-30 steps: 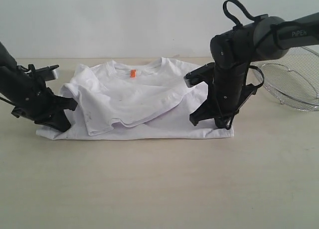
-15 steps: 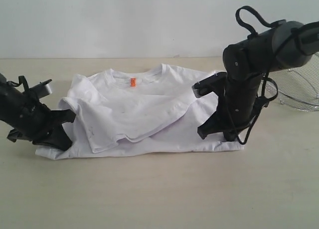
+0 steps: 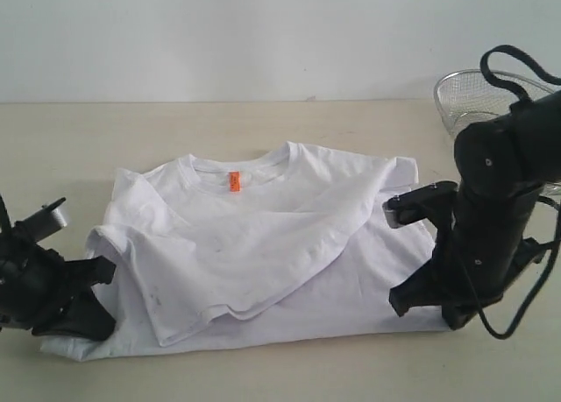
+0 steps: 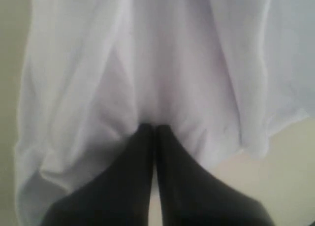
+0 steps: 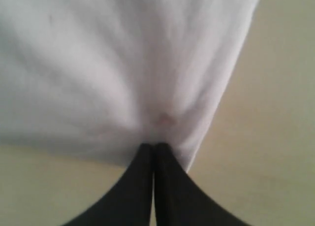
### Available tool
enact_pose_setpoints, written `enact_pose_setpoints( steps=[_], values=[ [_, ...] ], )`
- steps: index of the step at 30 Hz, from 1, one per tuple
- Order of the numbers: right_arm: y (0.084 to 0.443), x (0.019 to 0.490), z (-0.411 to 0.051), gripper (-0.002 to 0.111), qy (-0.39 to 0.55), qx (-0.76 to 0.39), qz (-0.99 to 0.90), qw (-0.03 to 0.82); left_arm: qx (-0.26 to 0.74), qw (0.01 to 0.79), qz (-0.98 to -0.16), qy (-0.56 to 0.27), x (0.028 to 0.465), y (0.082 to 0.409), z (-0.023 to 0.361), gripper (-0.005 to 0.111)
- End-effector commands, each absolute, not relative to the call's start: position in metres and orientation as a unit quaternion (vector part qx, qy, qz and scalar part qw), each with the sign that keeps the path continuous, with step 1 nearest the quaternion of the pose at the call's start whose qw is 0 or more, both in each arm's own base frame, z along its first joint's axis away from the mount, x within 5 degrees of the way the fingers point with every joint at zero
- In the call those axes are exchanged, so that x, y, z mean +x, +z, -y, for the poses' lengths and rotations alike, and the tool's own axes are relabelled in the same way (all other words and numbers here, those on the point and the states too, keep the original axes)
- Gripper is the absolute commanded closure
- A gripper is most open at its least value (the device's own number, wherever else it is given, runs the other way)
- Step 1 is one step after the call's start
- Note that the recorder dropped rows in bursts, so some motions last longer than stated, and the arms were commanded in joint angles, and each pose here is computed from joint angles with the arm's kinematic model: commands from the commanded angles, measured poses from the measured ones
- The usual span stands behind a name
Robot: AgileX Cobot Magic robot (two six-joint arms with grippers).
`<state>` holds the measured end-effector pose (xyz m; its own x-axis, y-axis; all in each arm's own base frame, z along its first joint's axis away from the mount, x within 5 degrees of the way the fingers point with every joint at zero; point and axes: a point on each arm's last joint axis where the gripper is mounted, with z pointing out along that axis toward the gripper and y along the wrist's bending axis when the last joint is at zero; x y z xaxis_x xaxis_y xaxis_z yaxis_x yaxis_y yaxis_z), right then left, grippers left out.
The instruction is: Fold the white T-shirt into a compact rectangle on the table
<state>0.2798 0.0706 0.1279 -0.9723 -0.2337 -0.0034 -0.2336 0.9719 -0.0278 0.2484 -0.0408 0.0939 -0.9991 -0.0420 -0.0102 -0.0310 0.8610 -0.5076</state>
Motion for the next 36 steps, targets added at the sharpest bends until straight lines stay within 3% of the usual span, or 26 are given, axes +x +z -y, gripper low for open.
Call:
enact_pose_setpoints(
  steps=[1, 6, 10, 14, 20, 23, 29, 36],
  values=[
    [0.161, 0.267, -0.073, 0.109, -0.001, -0.125, -0.991, 0.045, 0.044, 0.014, -0.955, -0.294, 0.231, 0.096, 0.049, 0.102],
    [0.206, 0.274, -0.081, 0.109, 0.021, -0.132, -0.977, 0.164, 0.043, 0.078, -0.948, -0.305, 0.24, 0.124, 0.051, 0.102],
    [0.217, 0.289, -0.085, 0.109, 0.025, -0.144, -0.969, 0.198, 0.052, 0.101, -0.946, -0.302, 0.241, 0.135, 0.051, 0.102],
    [0.205, 0.306, -0.091, 0.109, 0.025, -0.15, -0.966, 0.208, 0.058, 0.105, -0.946, -0.3, 0.242, 0.135, 0.05, 0.102],
    [0.156, 0.321, -0.095, 0.109, 0.019, -0.152, -0.976, 0.157, 0.032, 0.106, -0.941, -0.32, 0.244, 0.134, 0.053, 0.101],
    [0.139, 0.324, -0.096, 0.109, 0.017, -0.152, -0.978, 0.141, 0.023, 0.116, -0.933, -0.34, 0.246, 0.136, 0.056, 0.09],
    [0.132, 0.326, -0.096, 0.109, 0.017, -0.153, -0.978, 0.142, 0.026, 0.112, -0.932, -0.343, 0.246, 0.137, 0.056, 0.049],
    [0.133, 0.326, -0.097, 0.109, 0.017, -0.152, -0.977, 0.145, 0.01, 0.105, -0.931, -0.35, 0.247, 0.133, 0.061, 0.047]
  ],
)
